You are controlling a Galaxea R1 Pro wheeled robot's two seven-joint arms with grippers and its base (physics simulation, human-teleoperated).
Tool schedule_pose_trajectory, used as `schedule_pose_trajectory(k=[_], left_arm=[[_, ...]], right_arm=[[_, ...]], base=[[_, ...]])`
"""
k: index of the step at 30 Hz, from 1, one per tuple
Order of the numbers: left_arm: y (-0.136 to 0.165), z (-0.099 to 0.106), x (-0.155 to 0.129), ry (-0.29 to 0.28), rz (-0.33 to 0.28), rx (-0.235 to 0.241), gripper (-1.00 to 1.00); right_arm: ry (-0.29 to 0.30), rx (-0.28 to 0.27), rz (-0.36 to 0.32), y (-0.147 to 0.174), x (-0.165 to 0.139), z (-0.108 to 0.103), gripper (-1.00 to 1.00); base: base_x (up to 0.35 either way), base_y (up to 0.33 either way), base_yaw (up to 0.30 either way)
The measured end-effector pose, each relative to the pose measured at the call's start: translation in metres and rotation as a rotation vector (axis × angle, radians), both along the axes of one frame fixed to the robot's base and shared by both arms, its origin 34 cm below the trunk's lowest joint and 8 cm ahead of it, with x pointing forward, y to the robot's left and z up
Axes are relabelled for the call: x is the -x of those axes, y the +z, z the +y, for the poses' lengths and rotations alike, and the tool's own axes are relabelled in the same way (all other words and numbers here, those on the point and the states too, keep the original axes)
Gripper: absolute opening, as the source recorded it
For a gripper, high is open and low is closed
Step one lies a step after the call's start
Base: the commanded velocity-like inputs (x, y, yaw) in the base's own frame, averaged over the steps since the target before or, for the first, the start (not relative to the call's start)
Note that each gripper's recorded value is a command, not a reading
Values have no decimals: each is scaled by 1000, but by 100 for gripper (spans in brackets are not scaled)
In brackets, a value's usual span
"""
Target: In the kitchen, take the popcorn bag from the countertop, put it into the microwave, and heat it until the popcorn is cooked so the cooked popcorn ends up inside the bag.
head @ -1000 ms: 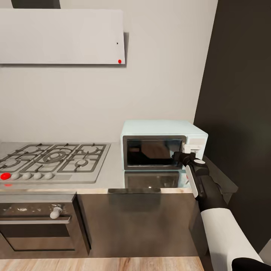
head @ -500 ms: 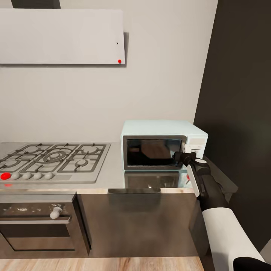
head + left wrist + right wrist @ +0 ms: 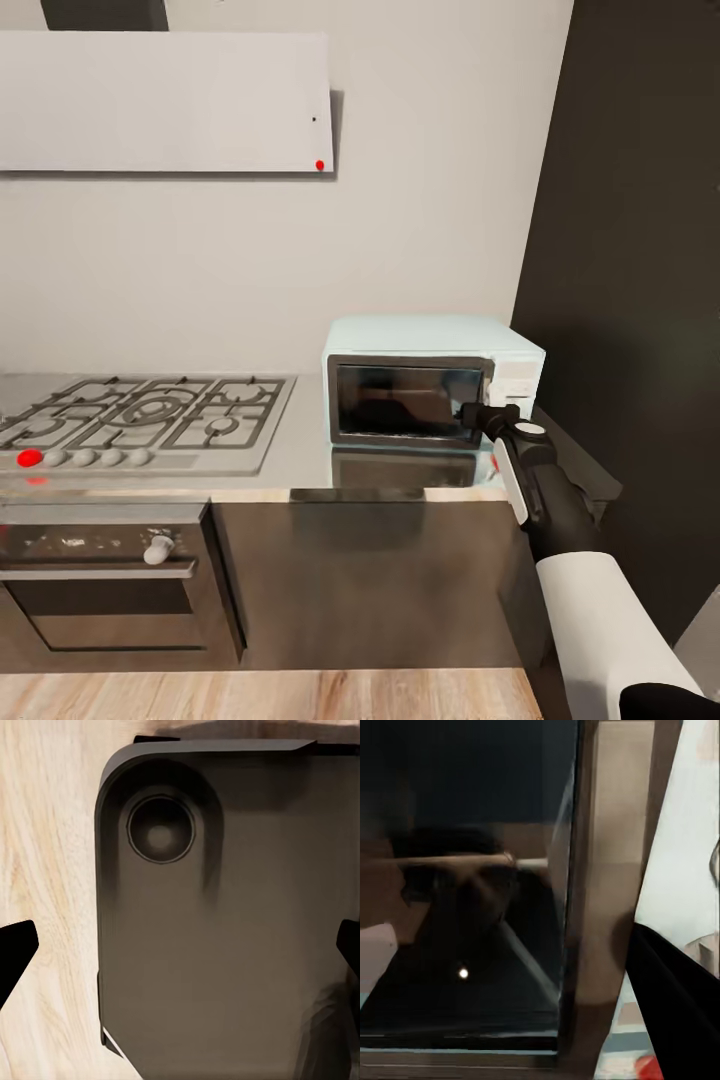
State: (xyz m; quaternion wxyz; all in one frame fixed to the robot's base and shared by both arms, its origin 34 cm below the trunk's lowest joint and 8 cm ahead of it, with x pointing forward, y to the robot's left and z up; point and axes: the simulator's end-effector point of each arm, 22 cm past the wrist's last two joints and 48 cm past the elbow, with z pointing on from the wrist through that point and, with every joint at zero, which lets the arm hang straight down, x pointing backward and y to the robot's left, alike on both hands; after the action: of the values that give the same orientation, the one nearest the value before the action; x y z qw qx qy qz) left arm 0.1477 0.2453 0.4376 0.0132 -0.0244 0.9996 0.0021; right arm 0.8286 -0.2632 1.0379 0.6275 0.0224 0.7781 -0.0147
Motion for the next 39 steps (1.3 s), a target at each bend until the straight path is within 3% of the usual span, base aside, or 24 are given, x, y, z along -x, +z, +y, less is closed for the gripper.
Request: schedule_pose_trajectory(k=[13, 34, 35, 36, 39], left_arm=[[0, 0, 0, 0, -1, 0, 100], [0, 1, 0, 0, 0, 0, 100], [0, 1, 0, 0, 0, 0, 100], [0, 1, 0, 0, -1, 1, 100], [0, 1, 0, 0, -1, 1, 100]], right_arm=[[73, 30, -1, -1, -1, 26, -100], [71, 43, 4, -1, 0, 29, -100], [66, 49, 4, -1, 0, 29, 100], [-19, 20, 5, 0, 1, -9, 100], [-24, 10, 5, -1, 1, -11, 100]], base=[[-307, 0, 0], [-6, 0, 0], [0, 0, 0], [0, 0, 0], [0, 0, 0]])
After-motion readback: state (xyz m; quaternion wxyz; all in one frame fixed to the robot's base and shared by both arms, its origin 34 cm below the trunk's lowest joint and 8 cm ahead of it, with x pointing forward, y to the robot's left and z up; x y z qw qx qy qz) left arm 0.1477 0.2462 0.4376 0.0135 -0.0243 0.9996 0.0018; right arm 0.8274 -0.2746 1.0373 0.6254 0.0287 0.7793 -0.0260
